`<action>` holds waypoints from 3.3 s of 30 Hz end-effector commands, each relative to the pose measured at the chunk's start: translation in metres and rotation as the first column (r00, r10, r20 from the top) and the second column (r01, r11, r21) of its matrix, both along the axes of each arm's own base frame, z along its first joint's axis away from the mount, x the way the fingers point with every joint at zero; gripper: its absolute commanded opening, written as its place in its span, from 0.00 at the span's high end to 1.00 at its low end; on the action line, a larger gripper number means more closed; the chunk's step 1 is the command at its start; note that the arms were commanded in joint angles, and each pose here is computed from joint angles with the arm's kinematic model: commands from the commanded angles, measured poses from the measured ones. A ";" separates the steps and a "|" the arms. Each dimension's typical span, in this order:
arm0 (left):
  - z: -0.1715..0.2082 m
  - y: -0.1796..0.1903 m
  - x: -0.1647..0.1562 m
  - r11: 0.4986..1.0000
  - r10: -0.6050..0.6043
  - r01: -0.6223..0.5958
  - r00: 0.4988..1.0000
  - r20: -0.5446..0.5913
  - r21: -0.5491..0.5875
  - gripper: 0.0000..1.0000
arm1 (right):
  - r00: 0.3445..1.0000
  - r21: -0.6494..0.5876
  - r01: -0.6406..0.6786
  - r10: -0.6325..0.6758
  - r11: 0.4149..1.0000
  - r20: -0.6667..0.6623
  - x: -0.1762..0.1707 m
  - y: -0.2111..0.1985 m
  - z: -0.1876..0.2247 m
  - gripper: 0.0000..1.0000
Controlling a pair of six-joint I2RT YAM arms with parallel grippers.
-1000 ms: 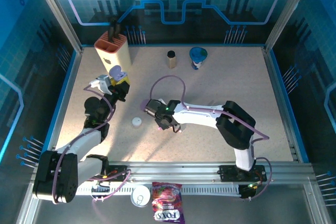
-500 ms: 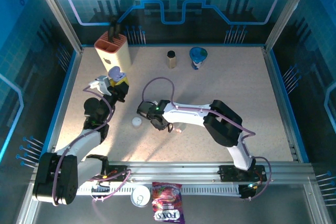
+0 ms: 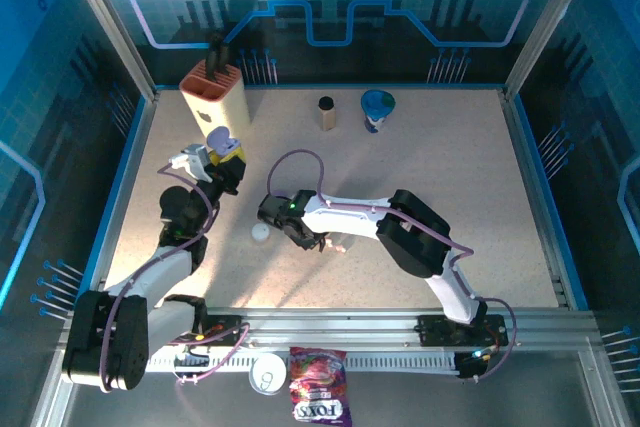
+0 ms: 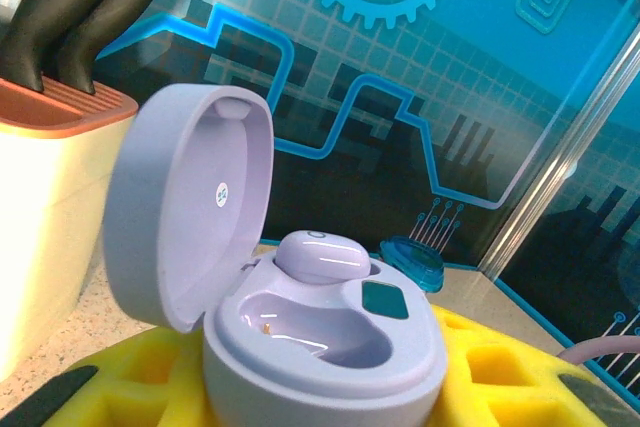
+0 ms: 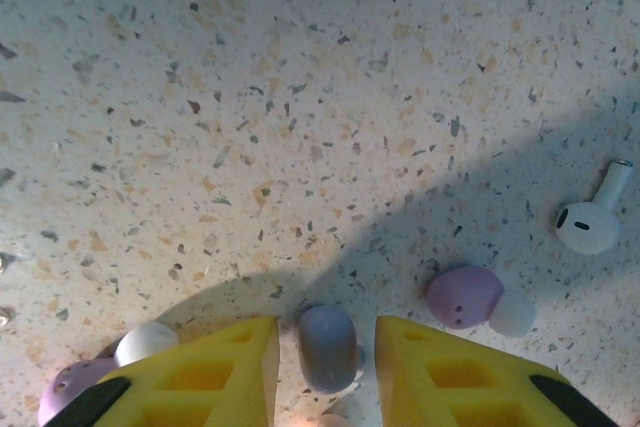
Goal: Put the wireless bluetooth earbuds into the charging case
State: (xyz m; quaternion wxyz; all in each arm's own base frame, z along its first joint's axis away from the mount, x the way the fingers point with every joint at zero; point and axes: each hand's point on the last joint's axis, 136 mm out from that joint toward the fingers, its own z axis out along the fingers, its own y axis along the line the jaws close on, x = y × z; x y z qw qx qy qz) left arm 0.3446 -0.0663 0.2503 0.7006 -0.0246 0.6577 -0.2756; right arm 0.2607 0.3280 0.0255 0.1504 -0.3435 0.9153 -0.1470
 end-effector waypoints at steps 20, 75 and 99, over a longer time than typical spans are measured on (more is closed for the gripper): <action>-0.001 -0.009 -0.008 0.998 -0.063 0.063 0.998 0.020 0.032 0.69 | 0.998 0.094 0.037 -0.041 0.995 0.040 0.006 -0.004 0.025 0.83; 0.007 -0.190 -0.054 0.790 -0.545 0.391 0.801 0.248 0.472 0.69 | 1.000 0.981 0.029 -0.001 0.190 -0.029 0.017 0.015 0.256 0.83; 0.020 -0.182 -0.051 0.831 -0.501 0.380 0.829 0.249 0.407 0.68 | 0.992 0.947 0.082 -0.114 0.311 -0.048 0.029 -0.004 0.229 0.65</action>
